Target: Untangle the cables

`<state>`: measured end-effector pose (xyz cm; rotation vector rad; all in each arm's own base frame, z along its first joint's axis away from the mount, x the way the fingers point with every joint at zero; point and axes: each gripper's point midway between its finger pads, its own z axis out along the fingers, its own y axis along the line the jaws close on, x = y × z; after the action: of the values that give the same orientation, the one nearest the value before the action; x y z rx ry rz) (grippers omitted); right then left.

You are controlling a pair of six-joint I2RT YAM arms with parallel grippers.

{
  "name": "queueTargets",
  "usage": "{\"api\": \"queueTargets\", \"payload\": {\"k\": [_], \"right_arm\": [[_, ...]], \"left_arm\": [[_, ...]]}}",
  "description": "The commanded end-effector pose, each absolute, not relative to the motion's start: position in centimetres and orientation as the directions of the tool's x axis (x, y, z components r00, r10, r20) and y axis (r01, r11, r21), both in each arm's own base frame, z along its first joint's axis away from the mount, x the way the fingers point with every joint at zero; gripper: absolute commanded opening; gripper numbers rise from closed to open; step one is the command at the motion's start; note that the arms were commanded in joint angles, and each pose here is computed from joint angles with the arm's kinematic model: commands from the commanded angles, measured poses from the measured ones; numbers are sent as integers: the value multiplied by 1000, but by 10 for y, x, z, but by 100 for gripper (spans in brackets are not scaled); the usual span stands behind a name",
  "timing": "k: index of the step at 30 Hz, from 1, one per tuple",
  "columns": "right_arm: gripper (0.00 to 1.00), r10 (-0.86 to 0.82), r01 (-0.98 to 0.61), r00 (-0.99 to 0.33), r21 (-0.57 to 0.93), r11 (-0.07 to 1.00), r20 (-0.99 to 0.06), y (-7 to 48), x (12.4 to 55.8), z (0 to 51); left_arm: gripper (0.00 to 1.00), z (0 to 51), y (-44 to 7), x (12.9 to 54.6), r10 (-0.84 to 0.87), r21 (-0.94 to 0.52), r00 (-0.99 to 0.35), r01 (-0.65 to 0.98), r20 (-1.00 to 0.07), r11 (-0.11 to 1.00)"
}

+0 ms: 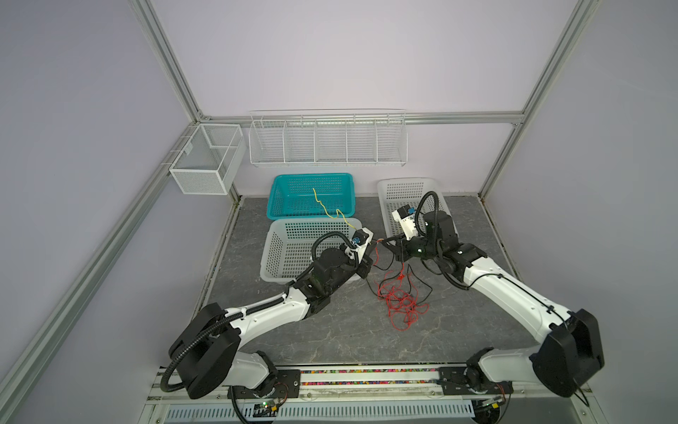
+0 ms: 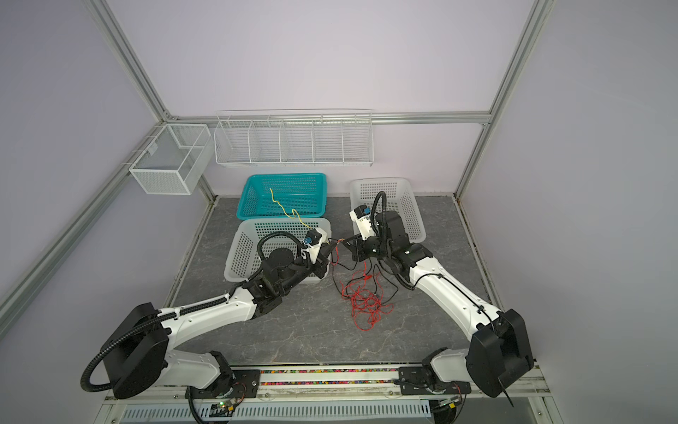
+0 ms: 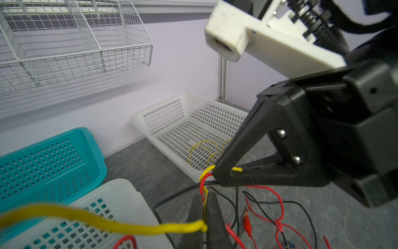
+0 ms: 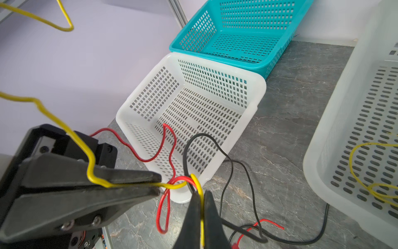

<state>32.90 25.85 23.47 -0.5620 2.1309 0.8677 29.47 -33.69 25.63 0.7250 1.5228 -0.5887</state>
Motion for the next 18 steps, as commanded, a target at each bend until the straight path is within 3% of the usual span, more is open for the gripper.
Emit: {"api": "queueTargets", "payload": {"k": [1,3,12,18], "right_arm": [[6,-30,-372,-675,305,877,-738,192,371,194],[7,-33,-388,-672,313,867,-740,195,370,198],[46,-10,-504,-483,268,821,-876,201,353,279],[55,20,-586,-442,306,750,-897,222,351,309]], "left_arm": [[0,295,-316,301,6,40,52,692,-999,721],[0,293,-318,304,24,48,44,693,-999,719],[0,269,-335,308,130,76,-17,731,-991,679],[0,253,-357,298,198,76,-50,810,-979,582]]}}
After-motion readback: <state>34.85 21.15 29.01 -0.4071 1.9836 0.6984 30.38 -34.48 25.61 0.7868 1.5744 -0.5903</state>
